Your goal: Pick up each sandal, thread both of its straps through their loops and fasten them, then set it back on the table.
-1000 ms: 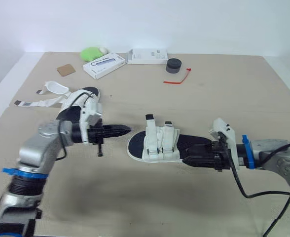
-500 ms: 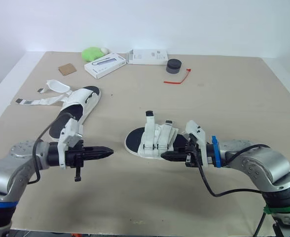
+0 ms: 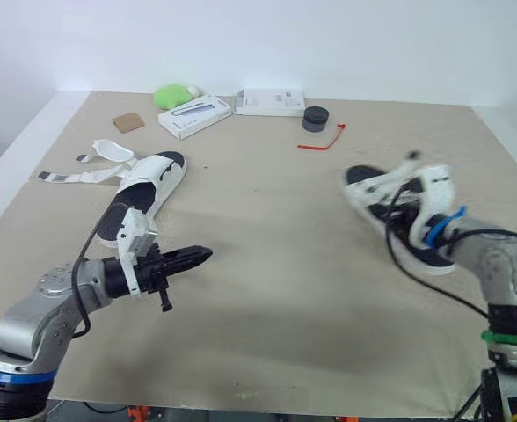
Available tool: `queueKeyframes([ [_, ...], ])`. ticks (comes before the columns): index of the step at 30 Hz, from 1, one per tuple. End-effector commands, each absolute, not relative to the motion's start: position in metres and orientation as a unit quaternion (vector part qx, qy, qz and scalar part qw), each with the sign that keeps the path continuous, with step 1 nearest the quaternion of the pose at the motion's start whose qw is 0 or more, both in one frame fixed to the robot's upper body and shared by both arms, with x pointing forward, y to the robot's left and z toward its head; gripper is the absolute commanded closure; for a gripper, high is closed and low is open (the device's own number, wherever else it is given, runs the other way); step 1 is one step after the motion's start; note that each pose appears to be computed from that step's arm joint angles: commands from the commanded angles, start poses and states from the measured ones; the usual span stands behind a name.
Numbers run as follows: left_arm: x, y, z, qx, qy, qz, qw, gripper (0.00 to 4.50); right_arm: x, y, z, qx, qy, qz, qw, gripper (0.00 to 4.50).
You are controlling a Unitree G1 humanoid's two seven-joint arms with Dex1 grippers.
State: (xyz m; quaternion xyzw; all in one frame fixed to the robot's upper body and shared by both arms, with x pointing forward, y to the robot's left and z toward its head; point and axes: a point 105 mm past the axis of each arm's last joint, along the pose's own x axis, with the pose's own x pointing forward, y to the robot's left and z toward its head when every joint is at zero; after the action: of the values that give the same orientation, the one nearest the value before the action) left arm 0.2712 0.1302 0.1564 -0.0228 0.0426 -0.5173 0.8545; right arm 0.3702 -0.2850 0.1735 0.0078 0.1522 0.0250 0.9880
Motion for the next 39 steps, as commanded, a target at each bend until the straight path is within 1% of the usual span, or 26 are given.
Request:
queueKeyframes([
  [1,0.273,0.125,0.161,-0.01,0.024,-0.522,0.852,4.5,0.376,-0.303,0.18,0.022,0.129,-0.054,0.99,4.39],
  [6,0.278,0.124,0.158,-0.01,0.023,-0.523,0.852,4.5,0.385,-0.296,0.165,0.04,0.145,-0.066,0.986,4.39],
  [7,0.28,0.123,0.157,-0.01,0.022,-0.525,0.851,4.5,0.387,-0.298,0.164,0.046,0.143,-0.074,0.986,3.88],
  [9,0.281,0.121,0.156,-0.01,0.022,-0.528,0.849,4.5,0.389,-0.299,0.163,0.06,0.142,-0.069,0.986,3.55],
  [11,0.28,0.12,0.155,-0.01,0.023,-0.529,0.848,4.5,0.383,-0.296,0.169,0.073,0.145,-0.028,0.986,2.79],
  [12,0.28,0.12,0.154,-0.01,0.023,-0.529,0.848,4.5,0.381,-0.294,0.172,0.081,0.145,-0.01,0.986,2.29],
  [13,0.28,0.121,0.154,-0.01,0.023,-0.529,0.848,4.5,0.377,-0.299,0.178,0.07,0.139,-0.004,0.988,2.17],
  [16,0.28,0.122,0.154,-0.011,0.023,-0.521,0.853,4.5,0.364,-0.306,0.19,0.061,0.138,0.027,0.988,2.17],
  [19,0.284,0.127,0.156,-0.015,0.022,-0.506,0.862,4.5,0.343,-0.298,0.197,0.016,0.15,0.102,0.983,2.17],
  [21,0.285,0.129,0.158,-0.018,0.021,-0.502,0.864,4.5,0.333,-0.292,0.197,-0.003,0.161,0.134,0.978,2.17],
  [24,0.292,0.141,0.163,-0.014,0.015,-0.465,0.885,4.5,0.304,-0.271,0.195,-0.047,0.183,0.23,0.955,2.17],
  [25,0.295,0.148,0.165,-0.014,0.008,-0.444,0.896,4.5,0.297,-0.257,0.199,-0.061,0.168,0.269,0.946,2.17],
  [27,0.299,0.157,0.168,-0.01,0.0,-0.41,0.912,4.5,0.289,-0.237,0.207,-0.076,0.137,0.318,0.935,2.17],
  [30,0.312,0.192,0.156,-0.007,0.015,-0.292,0.956,4.5,0.274,-0.166,0.217,-0.085,0.065,0.455,0.884,2.17],
  [32,0.315,0.209,0.153,-0.018,0.007,-0.239,0.971,4.5,0.272,-0.139,0.218,-0.067,0.038,0.493,0.866,2.17],
  [34,0.314,0.217,0.143,-0.045,0.042,-0.205,0.977,4.5,0.276,-0.13,0.213,-0.059,0.04,0.498,0.864,2.17],
  [35,0.313,0.218,0.139,-0.052,0.057,-0.199,0.977,4.5,0.278,-0.128,0.209,-0.057,0.046,0.497,0.864,2.17],
  [37,0.31,0.222,0.141,-0.037,0.043,-0.175,0.983,4.5,0.284,-0.125,0.197,-0.056,0.06,0.494,0.866,2.17],
  [39,0.305,0.221,0.142,-0.033,0.038,-0.178,0.983,4.5,0.289,-0.122,0.192,-0.054,0.063,0.493,0.866,2.17],
])
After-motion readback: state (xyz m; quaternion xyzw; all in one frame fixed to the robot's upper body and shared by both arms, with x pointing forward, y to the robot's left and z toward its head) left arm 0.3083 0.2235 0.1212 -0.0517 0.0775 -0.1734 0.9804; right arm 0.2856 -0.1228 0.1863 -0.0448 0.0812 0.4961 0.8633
